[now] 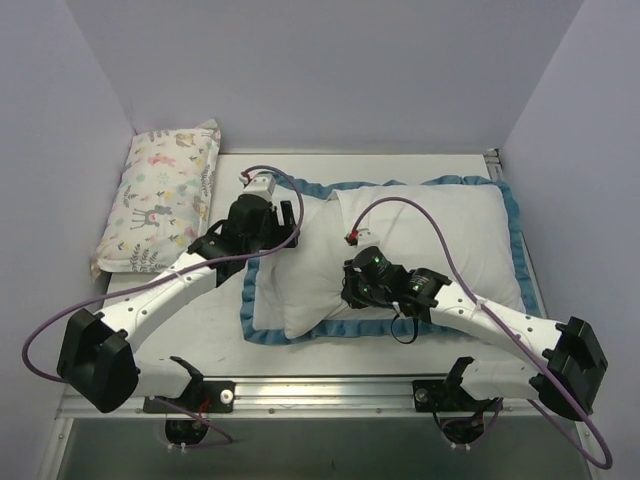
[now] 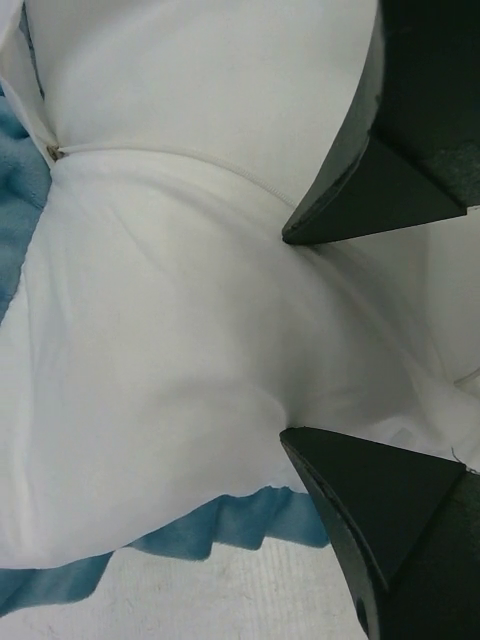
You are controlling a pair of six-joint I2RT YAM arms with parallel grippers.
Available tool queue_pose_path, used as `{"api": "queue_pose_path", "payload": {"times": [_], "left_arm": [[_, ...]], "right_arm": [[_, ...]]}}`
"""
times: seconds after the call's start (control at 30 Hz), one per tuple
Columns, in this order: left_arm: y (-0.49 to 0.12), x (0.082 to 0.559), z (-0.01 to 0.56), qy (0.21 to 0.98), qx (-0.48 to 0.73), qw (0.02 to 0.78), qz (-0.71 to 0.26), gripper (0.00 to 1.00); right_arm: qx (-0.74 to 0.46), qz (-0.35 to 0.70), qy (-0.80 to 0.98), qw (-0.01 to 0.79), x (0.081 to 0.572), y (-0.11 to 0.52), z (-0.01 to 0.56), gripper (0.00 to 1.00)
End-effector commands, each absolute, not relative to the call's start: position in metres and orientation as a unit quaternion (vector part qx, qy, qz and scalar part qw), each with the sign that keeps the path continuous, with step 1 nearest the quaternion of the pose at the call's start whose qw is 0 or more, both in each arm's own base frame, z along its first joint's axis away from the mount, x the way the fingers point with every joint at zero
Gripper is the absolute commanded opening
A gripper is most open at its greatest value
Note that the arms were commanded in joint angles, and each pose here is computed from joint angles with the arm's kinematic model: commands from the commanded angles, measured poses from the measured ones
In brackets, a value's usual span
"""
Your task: Remove the pillowcase from the pillow
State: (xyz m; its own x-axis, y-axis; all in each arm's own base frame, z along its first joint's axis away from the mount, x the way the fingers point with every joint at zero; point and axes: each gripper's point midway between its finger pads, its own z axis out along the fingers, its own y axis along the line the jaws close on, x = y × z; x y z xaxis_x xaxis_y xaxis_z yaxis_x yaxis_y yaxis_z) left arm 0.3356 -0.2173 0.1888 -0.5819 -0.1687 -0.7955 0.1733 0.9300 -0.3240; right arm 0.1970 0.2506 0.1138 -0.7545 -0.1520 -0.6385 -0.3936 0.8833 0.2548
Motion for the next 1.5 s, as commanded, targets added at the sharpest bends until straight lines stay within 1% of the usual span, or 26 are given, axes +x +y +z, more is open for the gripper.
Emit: {"api": "queue_pose_path", "payload": {"times": [0.0, 0.03, 0.07, 0.17, 0.2, 0.27, 0.3, 0.4, 0.47, 0.5, 0.57, 0.6, 0.67, 0.7, 0.77, 0.8, 0.83, 0.9, 1.07, 1.17, 1.2, 1.23, 1.33, 1.37, 1.43, 1.47], "left_arm": [[-0.211, 0.354, 0.200, 0.863, 0.003, 0.476, -0.168, 0.81], [-0.200, 0.359, 0.196, 0.865, -0.016, 0.479, -0.145, 0.76], [-0.191, 0.362, 0.190, 0.869, -0.029, 0.477, -0.130, 0.64], [-0.165, 0.369, 0.174, 0.875, -0.071, 0.472, -0.086, 0.38], [-0.162, 0.369, 0.164, 0.879, -0.077, 0.464, -0.078, 0.17], [-0.164, 0.370, 0.156, 0.881, -0.076, 0.461, -0.081, 0.03], [-0.165, 0.369, 0.148, 0.884, -0.078, 0.453, -0.083, 0.00], [-0.170, 0.361, 0.135, 0.885, -0.082, 0.446, -0.107, 0.00], [-0.172, 0.352, 0.123, 0.887, -0.081, 0.437, -0.123, 0.00], [-0.175, 0.351, 0.127, 0.882, -0.085, 0.444, -0.137, 0.00], [-0.177, 0.345, 0.123, 0.881, -0.084, 0.441, -0.149, 0.00], [-0.178, 0.344, 0.128, 0.876, -0.088, 0.447, -0.160, 0.00], [-0.179, 0.339, 0.128, 0.875, -0.088, 0.445, -0.170, 0.00], [-0.180, 0.338, 0.131, 0.872, -0.090, 0.448, -0.176, 0.00], [-0.181, 0.337, 0.133, 0.870, -0.092, 0.449, -0.181, 0.00], [-0.180, 0.336, 0.136, 0.869, -0.093, 0.451, -0.184, 0.00], [-0.181, 0.336, 0.139, 0.867, -0.093, 0.453, -0.186, 0.00], [-0.180, 0.336, 0.145, 0.866, -0.094, 0.455, -0.187, 0.00], [-0.171, 0.336, 0.155, 0.868, -0.113, 0.452, -0.170, 0.00], [-0.167, 0.340, 0.173, 0.861, -0.129, 0.460, -0.172, 0.23], [-0.166, 0.340, 0.180, 0.858, -0.130, 0.465, -0.174, 0.34], [-0.170, 0.342, 0.191, 0.853, -0.125, 0.472, -0.184, 0.54], [-0.184, 0.344, 0.208, 0.846, -0.092, 0.480, -0.214, 0.76], [-0.189, 0.347, 0.216, 0.842, -0.080, 0.485, -0.222, 0.78], [-0.201, 0.348, 0.213, 0.846, -0.057, 0.474, -0.238, 0.80], [-0.208, 0.350, 0.217, 0.844, -0.047, 0.475, -0.246, 0.81]], "right_arm": [[-0.149, 0.095, 0.943, 0.283, 0.192, 0.198, 0.094, 0.00], [-0.144, 0.094, 0.943, 0.286, 0.195, 0.193, 0.095, 0.00], [-0.141, 0.093, 0.943, 0.287, 0.195, 0.190, 0.096, 0.00], [-0.127, 0.087, 0.945, 0.288, 0.199, 0.176, 0.097, 0.00], [-0.125, 0.084, 0.946, 0.286, 0.198, 0.172, 0.096, 0.00], [-0.121, 0.082, 0.946, 0.290, 0.201, 0.167, 0.100, 0.00], [-0.120, 0.080, 0.946, 0.290, 0.201, 0.165, 0.101, 0.00], [-0.125, 0.077, 0.944, 0.297, 0.203, 0.164, 0.111, 0.00], [-0.126, 0.083, 0.936, 0.318, 0.208, 0.168, 0.132, 0.00], [-0.136, 0.085, 0.932, 0.324, 0.206, 0.171, 0.140, 0.02], [-0.144, 0.091, 0.917, 0.362, 0.211, 0.178, 0.172, 0.16], [-0.164, 0.097, 0.909, 0.370, 0.206, 0.186, 0.182, 0.32], [-0.189, 0.097, 0.893, 0.397, 0.205, 0.198, 0.204, 0.47], [-0.196, 0.109, 0.882, 0.413, 0.206, 0.208, 0.224, 0.56], [-0.239, 0.107, 0.870, 0.419, 0.202, 0.230, 0.232, 0.63], [-0.245, 0.107, 0.860, 0.435, 0.205, 0.240, 0.248, 0.68], [-0.271, 0.095, 0.858, 0.426, 0.204, 0.255, 0.240, 0.70], [-0.293, 0.091, 0.847, 0.434, 0.211, 0.274, 0.248, 0.75], [-0.344, 0.038, 0.845, 0.408, 0.240, 0.312, 0.204, 0.84], [-0.339, 0.010, 0.863, 0.375, 0.252, 0.310, 0.163, 0.89], [-0.322, 0.005, 0.873, 0.367, 0.256, 0.304, 0.151, 0.91], [-0.322, -0.002, 0.880, 0.349, 0.251, 0.296, 0.131, 0.92], [-0.296, 0.019, 0.892, 0.340, 0.249, 0.295, 0.111, 0.90], [-0.293, 0.028, 0.897, 0.331, 0.246, 0.294, 0.100, 0.86], [-0.266, 0.044, 0.906, 0.325, 0.246, 0.290, 0.093, 0.49], [-0.256, 0.055, 0.907, 0.330, 0.248, 0.292, 0.092, 0.35]]}}
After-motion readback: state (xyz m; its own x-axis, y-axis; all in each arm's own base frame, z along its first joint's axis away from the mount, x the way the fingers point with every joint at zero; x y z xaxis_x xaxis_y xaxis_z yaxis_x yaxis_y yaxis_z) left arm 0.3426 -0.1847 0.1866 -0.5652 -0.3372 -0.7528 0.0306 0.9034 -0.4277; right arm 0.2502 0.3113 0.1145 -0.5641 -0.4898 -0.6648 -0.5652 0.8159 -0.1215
